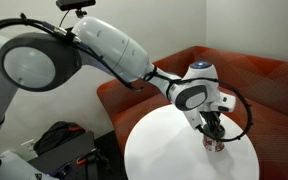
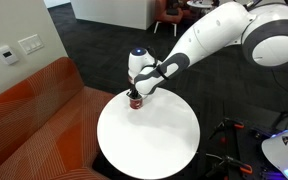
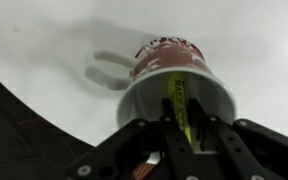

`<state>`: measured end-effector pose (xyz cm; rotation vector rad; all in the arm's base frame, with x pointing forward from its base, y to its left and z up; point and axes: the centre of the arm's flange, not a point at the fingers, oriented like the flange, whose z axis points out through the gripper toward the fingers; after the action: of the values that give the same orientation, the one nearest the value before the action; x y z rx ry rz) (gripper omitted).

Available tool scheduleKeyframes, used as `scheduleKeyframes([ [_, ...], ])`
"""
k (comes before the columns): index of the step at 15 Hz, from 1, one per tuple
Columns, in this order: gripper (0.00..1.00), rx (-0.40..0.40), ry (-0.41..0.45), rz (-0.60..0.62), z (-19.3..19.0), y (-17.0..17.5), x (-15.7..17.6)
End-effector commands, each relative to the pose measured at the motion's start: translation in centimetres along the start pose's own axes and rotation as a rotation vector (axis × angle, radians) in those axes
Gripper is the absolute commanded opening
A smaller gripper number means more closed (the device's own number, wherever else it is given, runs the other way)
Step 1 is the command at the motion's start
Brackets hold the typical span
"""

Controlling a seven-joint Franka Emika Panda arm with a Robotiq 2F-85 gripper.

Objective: Take the marker out of the cup and put it on the table

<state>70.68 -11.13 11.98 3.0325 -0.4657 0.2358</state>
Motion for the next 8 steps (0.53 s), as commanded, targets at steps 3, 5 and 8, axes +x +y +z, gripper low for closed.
scheduleKeyframes([
  [3,0.05,0.024,0.051,-0.014,-0.9,0.1,-0.8],
  [5,0.05,0.023,0.066,-0.009,-1.5,0.2,-1.2],
  [8,0.05,0.027,0.098,-0.009,-2.6,0.5,-1.9],
])
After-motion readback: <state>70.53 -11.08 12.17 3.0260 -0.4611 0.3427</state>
